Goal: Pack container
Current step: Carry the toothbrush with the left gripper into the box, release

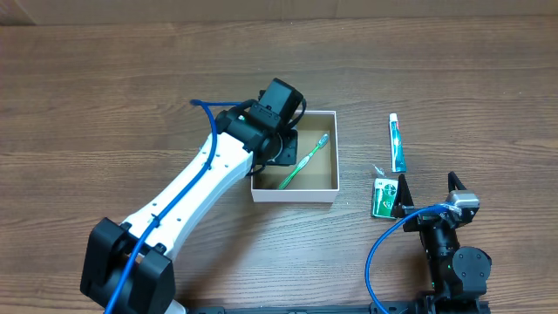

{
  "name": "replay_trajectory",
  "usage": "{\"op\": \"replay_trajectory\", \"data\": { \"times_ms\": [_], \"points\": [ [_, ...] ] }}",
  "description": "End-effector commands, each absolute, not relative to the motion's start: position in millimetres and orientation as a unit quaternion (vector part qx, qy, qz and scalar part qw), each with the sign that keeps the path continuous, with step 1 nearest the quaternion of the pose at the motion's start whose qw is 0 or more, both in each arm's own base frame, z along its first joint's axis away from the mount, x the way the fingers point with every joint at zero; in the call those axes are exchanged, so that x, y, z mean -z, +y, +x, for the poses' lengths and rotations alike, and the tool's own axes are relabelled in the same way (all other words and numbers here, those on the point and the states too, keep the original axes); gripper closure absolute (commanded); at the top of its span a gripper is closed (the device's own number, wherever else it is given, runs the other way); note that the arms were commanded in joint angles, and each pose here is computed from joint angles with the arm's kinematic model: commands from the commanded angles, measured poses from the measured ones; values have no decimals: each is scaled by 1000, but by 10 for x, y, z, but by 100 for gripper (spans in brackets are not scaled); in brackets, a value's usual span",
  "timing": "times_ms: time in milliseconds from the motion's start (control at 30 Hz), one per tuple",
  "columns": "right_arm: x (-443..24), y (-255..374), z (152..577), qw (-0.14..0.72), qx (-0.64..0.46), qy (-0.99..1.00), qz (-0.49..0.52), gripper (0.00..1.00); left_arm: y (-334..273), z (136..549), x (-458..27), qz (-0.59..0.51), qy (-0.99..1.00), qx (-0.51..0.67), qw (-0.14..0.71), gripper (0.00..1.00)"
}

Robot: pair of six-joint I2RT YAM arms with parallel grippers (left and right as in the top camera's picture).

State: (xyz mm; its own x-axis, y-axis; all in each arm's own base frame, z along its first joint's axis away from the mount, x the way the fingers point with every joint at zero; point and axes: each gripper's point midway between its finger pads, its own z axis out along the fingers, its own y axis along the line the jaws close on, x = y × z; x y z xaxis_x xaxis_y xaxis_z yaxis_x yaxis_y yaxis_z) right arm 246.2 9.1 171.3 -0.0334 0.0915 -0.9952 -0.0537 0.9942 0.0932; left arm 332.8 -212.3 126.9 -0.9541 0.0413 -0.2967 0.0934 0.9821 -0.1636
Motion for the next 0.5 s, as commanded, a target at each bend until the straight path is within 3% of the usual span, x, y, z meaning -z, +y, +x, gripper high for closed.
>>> {"op": "replay_trajectory", "data": {
  "times_ms": [0, 100, 133, 233, 467],
  "points": [
    [-1707, 84, 2463, 698, -49, 714, 11, 0, -1694, 3454, -1508, -27, 983, 75, 167, 71],
    [-1708, 84, 2463, 698, -49, 714, 11, 0, -1398, 3434, -1521, -61, 985, 61, 152, 65],
    [-1708, 84, 2463, 698, -49, 714, 11, 0, -1283, 3418, -1503, -74, 986, 53, 142, 51],
    [-1708, 84, 2463, 698, -49, 714, 11, 0, -1005, 3366, -1439, -108, 987, 36, 116, 29],
    [-1708, 84, 2463, 698, -49, 714, 11, 0, -849, 3394, -1035, -127, 984, 18, 124, 26]
  ]
}}
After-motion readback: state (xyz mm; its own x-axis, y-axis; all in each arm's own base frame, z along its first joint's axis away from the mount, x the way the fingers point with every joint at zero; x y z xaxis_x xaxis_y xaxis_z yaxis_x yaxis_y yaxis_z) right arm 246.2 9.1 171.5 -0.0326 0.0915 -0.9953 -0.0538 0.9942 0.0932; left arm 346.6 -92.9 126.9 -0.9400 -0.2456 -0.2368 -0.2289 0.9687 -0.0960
